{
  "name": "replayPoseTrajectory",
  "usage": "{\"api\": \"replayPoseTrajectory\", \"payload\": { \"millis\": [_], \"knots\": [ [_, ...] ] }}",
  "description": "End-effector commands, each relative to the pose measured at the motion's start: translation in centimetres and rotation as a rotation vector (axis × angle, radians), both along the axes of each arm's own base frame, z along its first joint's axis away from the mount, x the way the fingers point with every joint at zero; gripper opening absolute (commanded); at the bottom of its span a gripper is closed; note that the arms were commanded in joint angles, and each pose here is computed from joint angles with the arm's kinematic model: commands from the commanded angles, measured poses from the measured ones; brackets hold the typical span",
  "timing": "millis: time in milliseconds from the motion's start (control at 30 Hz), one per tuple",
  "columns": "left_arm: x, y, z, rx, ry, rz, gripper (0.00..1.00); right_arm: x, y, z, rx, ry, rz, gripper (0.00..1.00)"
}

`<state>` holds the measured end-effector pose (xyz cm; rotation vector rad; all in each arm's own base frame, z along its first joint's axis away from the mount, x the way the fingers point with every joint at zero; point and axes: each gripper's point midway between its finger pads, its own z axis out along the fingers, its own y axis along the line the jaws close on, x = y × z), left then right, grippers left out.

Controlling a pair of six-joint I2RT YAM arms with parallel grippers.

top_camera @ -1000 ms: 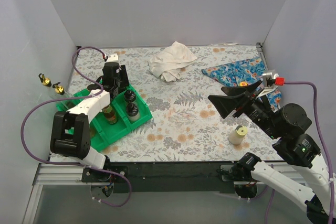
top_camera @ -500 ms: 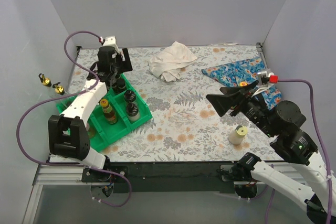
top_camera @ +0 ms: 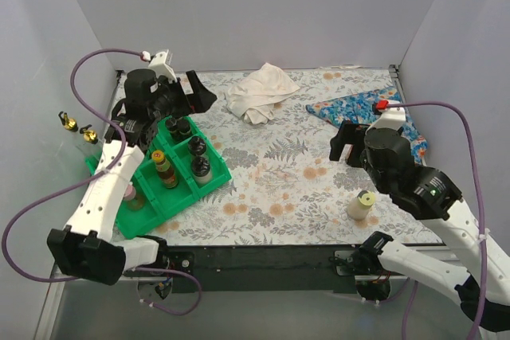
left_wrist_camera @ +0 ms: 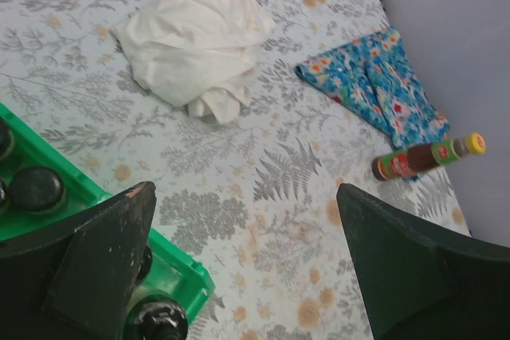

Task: Organize the condiment bottles
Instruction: Place the bottle in the storage box, then move the bottle to the center of the board.

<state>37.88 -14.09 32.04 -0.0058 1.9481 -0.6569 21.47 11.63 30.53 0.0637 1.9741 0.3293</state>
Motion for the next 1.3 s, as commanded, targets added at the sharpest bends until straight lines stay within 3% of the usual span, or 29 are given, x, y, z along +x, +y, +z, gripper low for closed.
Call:
{"api": "replayPoseTrajectory", "payload": {
  "millis": [0,167,300,800,1167,1267],
  "knots": [
    [-5.8,-1.3,0.8,-0.04,0.021,-0.121,0.98,1.5,-5.5,0.4,-0.239,-0.016,-0.252,0.98],
    [-8.1,-1.5,-0.6,-0.038,0.019,-0.178,0.98,4.6,-7.6,-1.4,-0.313,0.075,-0.318,0.96],
    [-9.7,-2.5,-2.3,-0.07,0.028,-0.258,0.98,7.6,-7.9,-3.0,-0.218,0.139,-0.244,0.93],
    [-11.8,-3.2,1.2,-0.161,-0.028,-0.295,0.98,14.4,-9.9,-9.7,-0.215,0.236,-0.178,0.77],
    [-12.2,-2.9,1.2,-0.125,-0.085,-0.306,0.98,13.3,-10.9,-12.2,-0.255,0.286,-0.208,0.48],
    [-12.1,-2.8,0.2,-0.108,-0.056,-0.308,0.98,12.8,-10.4,-12.0,-0.26,0.27,-0.173,0.27]
  ]
}}
